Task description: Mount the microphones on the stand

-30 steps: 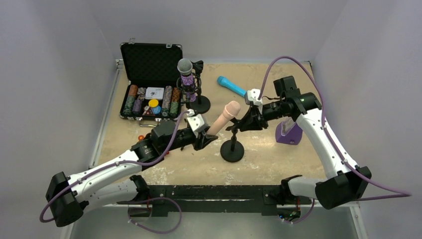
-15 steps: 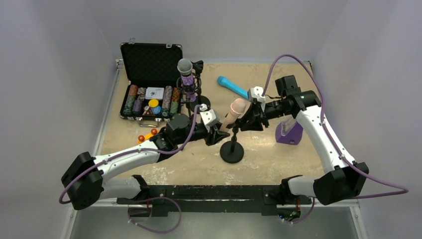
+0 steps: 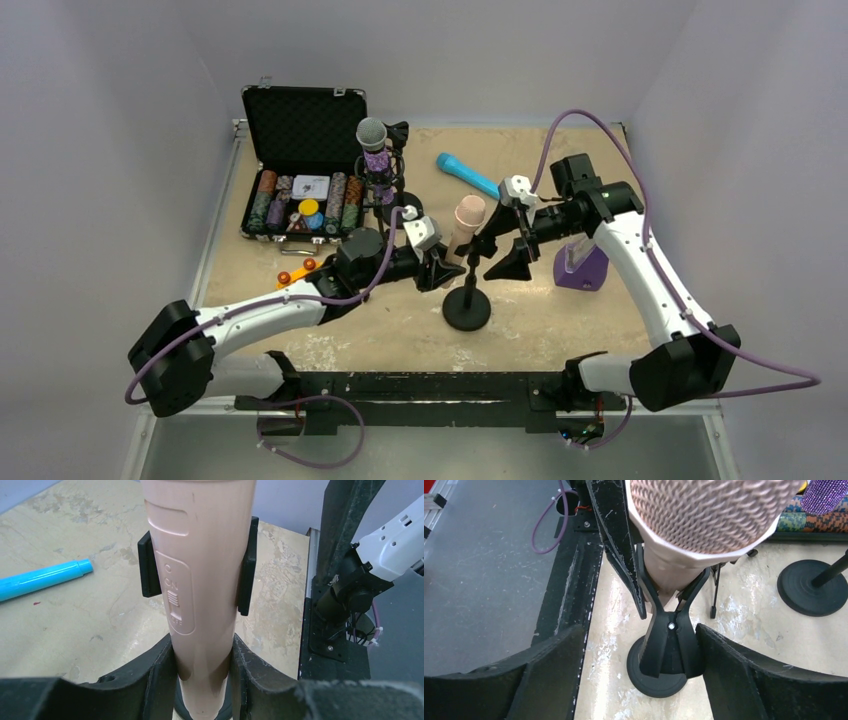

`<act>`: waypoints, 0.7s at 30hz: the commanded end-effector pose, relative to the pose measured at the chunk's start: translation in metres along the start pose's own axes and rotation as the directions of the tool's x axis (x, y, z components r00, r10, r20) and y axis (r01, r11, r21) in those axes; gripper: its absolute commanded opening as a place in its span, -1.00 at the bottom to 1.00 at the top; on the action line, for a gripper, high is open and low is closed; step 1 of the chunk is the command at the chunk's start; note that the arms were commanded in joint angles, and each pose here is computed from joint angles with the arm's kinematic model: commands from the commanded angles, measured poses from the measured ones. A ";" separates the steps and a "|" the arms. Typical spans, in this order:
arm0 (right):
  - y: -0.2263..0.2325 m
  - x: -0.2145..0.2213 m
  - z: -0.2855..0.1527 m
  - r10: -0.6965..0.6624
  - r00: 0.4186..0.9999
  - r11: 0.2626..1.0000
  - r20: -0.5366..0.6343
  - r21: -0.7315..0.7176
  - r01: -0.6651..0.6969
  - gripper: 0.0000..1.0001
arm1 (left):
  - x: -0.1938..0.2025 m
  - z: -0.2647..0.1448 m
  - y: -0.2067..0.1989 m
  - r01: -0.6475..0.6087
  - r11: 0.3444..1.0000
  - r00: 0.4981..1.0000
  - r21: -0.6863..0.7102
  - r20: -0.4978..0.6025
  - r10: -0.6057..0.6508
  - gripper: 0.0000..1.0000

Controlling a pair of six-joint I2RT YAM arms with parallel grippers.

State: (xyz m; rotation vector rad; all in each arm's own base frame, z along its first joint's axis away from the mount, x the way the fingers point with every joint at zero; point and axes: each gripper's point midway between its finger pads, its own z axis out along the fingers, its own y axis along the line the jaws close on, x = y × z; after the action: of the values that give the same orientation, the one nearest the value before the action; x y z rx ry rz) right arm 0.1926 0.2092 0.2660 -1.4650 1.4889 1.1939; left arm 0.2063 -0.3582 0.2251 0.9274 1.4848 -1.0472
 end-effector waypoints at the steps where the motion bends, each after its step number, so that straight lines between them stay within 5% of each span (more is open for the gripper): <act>1: 0.013 -0.015 -0.003 -0.028 0.999 0.999 0.044 -0.020 0.029 0.76 | -0.044 -0.009 -0.003 -0.012 1.000 0.994 -0.022 0.111 0.014 -0.70; 11: 0.012 -0.017 -0.005 -0.035 0.999 0.999 0.042 -0.009 0.036 0.90 | -0.048 -0.022 -0.005 -0.001 0.999 0.998 -0.045 0.060 0.004 0.27; 21: 0.013 -0.030 -0.005 -0.062 0.995 0.998 0.077 -0.025 0.064 0.96 | -0.052 -0.042 -0.009 -0.028 0.998 0.998 -0.061 0.056 0.032 0.67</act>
State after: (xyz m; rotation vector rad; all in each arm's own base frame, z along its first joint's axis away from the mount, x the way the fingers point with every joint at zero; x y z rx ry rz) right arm 0.1882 0.2082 0.2699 -1.4599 1.4798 1.2023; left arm 0.1946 -0.3312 0.2477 0.8882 1.5281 -1.0085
